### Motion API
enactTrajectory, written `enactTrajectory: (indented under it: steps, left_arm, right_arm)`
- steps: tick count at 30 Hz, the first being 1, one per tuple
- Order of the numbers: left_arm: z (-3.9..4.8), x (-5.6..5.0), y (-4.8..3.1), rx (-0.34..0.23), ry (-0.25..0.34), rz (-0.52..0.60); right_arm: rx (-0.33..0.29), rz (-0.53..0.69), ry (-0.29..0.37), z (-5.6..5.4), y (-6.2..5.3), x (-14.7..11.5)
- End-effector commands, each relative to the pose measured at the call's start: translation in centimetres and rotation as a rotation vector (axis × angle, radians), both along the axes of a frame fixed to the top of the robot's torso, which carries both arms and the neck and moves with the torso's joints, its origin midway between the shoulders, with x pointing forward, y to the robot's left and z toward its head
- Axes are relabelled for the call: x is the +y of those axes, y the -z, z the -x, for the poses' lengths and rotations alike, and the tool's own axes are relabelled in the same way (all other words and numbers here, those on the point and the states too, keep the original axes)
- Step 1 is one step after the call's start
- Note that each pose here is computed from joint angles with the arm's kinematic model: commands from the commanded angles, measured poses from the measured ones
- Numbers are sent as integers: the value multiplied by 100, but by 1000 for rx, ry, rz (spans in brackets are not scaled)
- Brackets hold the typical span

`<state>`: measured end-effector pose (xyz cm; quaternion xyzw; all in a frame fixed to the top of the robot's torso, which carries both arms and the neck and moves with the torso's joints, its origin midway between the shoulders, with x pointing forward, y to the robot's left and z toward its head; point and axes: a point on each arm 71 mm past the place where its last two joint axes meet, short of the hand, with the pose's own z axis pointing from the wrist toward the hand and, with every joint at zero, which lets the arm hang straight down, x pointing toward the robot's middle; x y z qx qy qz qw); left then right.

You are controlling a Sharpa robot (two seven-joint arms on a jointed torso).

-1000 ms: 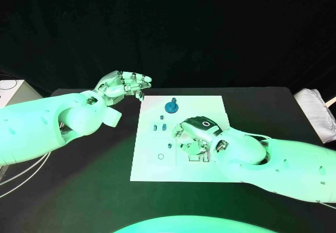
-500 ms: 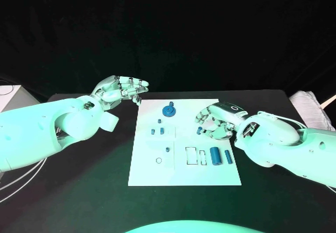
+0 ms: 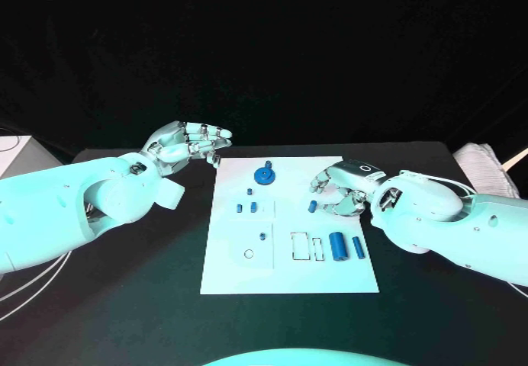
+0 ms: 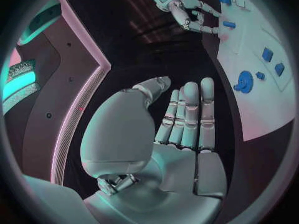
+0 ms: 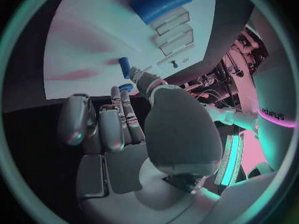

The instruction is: Assemble the parts on the task board

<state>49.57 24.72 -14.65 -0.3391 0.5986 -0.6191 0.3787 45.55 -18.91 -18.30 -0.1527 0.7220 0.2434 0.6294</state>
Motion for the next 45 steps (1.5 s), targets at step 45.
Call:
enactTrajectory:
  steps: [45]
  left_arm:
    - [9, -3, -12, 0, 13, 11]
  right_arm:
    - [-8, 64, -6, -70, 203, 213]
